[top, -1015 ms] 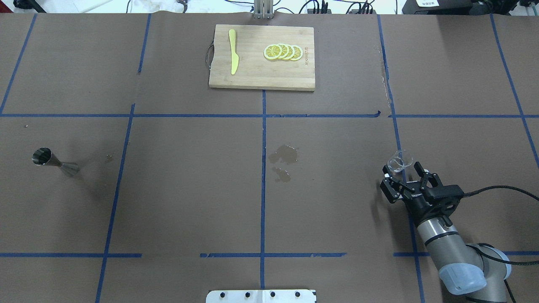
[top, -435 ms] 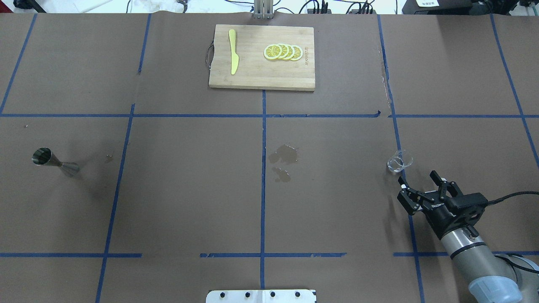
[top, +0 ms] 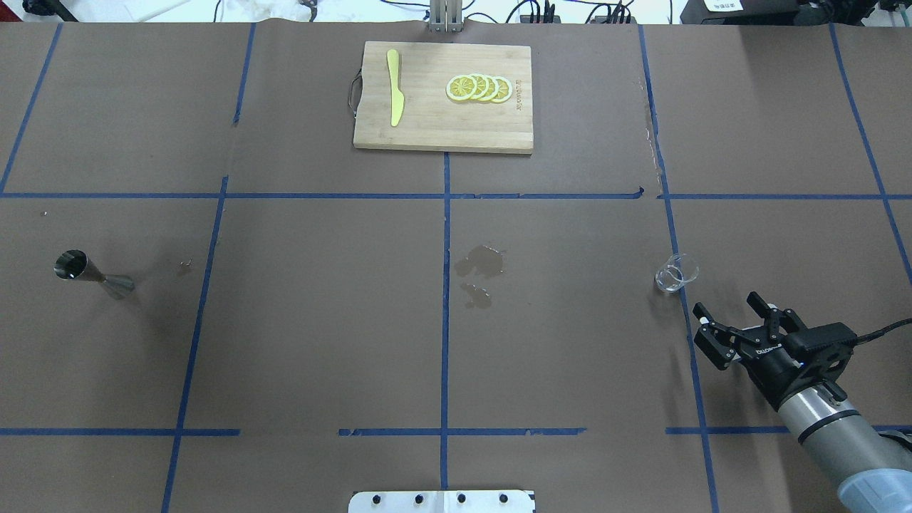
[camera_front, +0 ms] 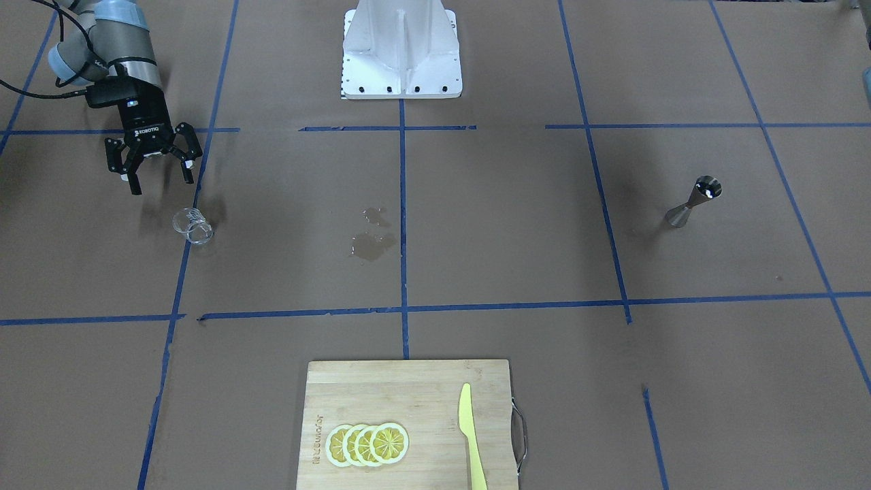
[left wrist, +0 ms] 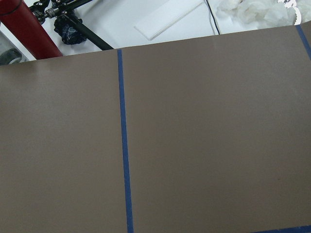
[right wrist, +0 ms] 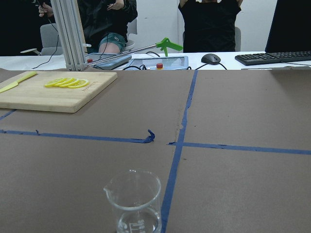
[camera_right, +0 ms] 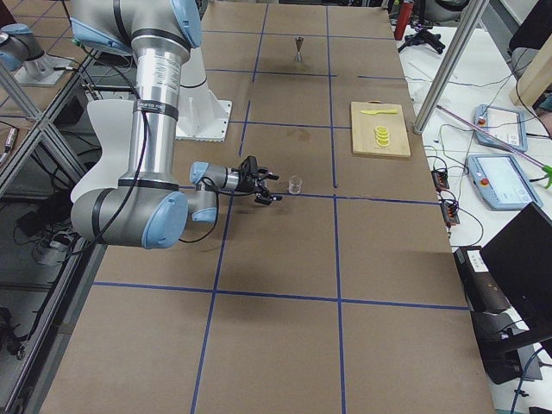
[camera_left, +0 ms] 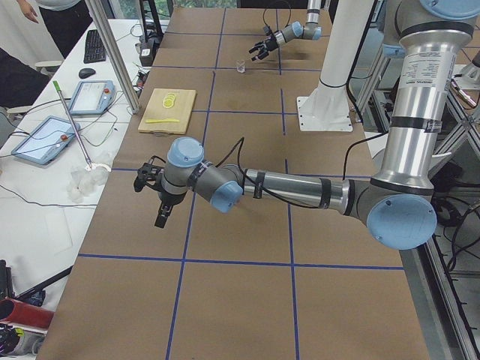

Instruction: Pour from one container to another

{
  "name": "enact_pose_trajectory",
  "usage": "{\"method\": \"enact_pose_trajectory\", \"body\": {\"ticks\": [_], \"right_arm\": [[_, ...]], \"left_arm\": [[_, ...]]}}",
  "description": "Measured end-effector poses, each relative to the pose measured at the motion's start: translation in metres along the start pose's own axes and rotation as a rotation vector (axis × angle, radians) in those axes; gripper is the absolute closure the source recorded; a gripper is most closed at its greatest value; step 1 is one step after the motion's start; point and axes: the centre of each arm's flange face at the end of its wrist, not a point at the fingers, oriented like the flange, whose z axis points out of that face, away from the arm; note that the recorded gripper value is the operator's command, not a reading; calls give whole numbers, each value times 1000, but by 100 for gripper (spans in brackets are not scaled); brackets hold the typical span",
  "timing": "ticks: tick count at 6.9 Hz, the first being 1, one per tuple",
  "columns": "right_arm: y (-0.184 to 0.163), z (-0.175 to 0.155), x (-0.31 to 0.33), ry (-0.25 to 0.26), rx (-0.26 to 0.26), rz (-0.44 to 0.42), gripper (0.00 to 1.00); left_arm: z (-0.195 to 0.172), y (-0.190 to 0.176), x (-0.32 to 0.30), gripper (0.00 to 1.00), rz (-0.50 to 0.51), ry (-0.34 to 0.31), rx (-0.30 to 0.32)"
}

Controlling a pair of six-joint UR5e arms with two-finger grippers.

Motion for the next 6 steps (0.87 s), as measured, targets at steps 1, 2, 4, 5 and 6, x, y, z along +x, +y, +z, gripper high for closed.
{"method": "enact_pose_trajectory", "body": {"ticks": [1,2,4,5,6], "right_arm": [[-8,-6,1,-13,-19,7,0],[-20,-9,4,-22,-39,18,0],[-47,2,23,-15,-77,42,0],[-64,11,39,-7,-106,59,0],[-80,19,56,-1,-137,76,0]], "left_arm": [[2,5,-4,0,5,-6,-7],[4,11,-7,0,14,-8,-15],[6,17,-11,0,29,-8,-25],[6,18,-12,0,28,-8,-25],[5,18,-12,0,25,-9,-24]]}}
